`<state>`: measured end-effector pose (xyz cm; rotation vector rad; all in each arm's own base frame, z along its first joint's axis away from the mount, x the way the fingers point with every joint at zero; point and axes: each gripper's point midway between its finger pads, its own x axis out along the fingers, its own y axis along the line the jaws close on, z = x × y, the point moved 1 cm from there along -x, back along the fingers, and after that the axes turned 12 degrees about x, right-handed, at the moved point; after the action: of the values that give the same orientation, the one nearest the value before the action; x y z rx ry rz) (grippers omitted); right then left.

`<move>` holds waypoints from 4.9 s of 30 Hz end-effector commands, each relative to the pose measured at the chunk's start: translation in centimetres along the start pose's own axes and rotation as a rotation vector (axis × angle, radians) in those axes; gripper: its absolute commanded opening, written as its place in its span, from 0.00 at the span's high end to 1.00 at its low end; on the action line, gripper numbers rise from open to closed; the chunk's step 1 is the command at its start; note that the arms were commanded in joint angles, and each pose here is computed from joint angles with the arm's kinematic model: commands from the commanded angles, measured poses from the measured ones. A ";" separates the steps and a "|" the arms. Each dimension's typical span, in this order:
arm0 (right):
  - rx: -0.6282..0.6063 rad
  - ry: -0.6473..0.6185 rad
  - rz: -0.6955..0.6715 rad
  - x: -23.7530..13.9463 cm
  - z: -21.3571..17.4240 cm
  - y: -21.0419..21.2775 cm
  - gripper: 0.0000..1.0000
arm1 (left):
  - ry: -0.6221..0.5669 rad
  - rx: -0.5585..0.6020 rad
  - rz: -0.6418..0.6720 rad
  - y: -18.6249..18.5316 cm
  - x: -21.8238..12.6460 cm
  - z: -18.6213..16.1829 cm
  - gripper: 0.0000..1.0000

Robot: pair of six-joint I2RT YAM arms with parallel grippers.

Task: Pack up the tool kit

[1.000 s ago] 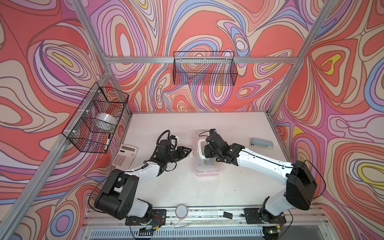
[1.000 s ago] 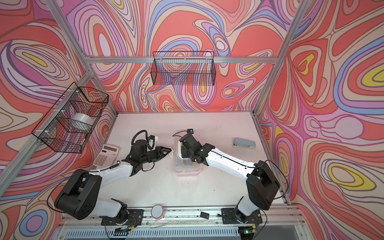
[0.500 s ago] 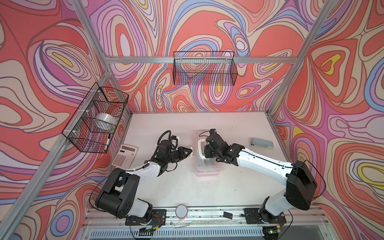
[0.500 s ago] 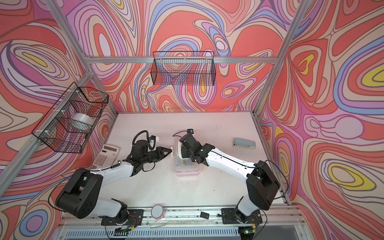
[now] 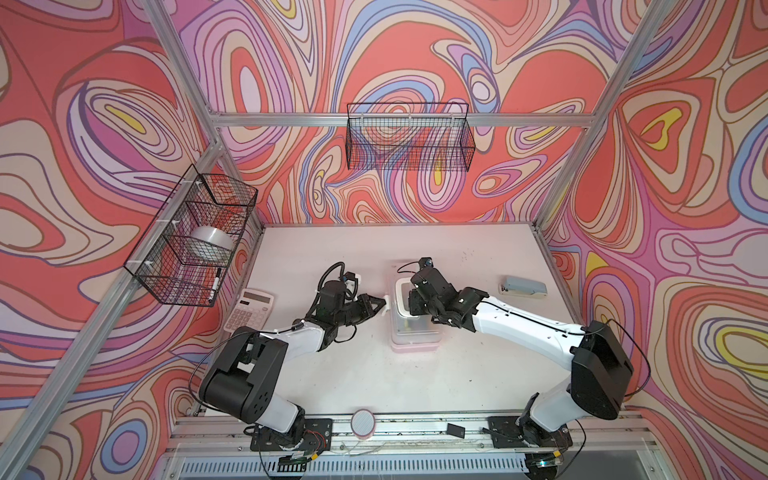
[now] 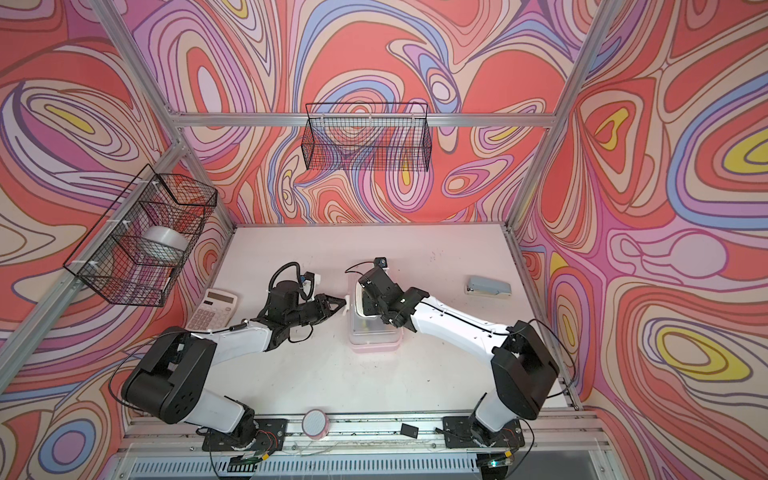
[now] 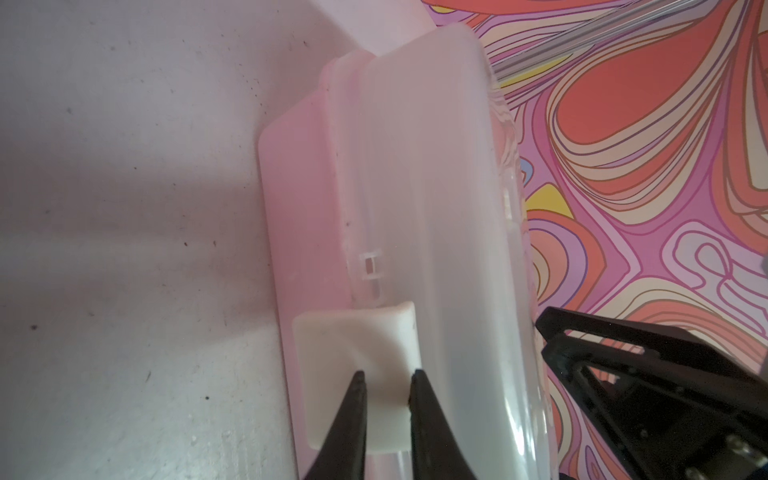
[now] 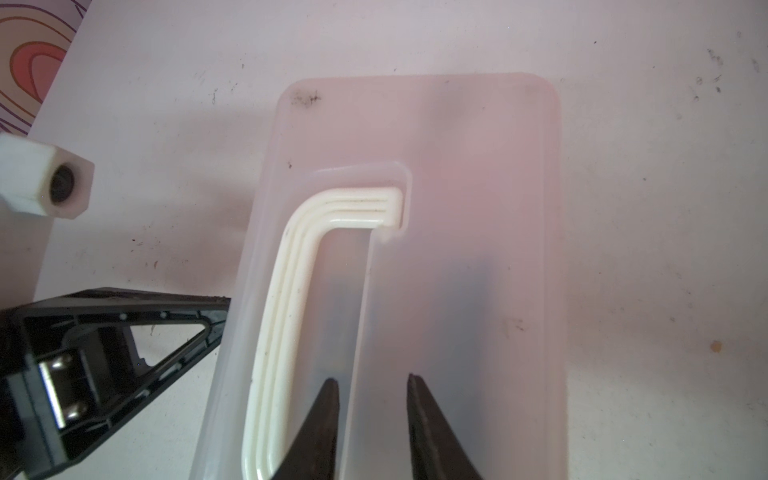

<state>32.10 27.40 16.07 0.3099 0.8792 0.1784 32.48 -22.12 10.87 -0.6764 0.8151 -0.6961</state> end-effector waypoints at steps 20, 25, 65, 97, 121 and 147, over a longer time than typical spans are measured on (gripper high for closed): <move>0.162 -0.039 0.018 -3.6 1.0 -3.3 0.69 | 0.029 -0.088 -0.049 2.2 1.6 -4.7 0.72; 0.373 -0.066 -0.048 -4.5 2.6 -10.3 0.67 | 0.028 -0.097 -0.048 2.7 1.9 -5.2 0.71; 0.475 0.087 -0.019 5.4 -0.1 -15.0 0.67 | 0.273 0.109 0.439 4.7 4.2 -3.1 0.75; 0.428 0.072 0.011 4.0 0.0 -13.6 0.71 | 0.231 0.185 0.490 1.3 2.5 -0.5 0.75; 0.433 0.103 0.046 4.5 -0.9 -13.2 0.74 | 0.191 0.167 0.431 -1.5 0.6 -2.5 0.71; 0.412 0.080 0.035 4.0 -0.1 -13.1 0.74 | 0.266 0.290 0.712 2.4 -0.5 -1.6 0.70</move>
<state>34.86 15.75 7.66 0.7185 1.0084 0.0126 32.16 -21.00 8.95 -0.0279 1.0678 -0.2416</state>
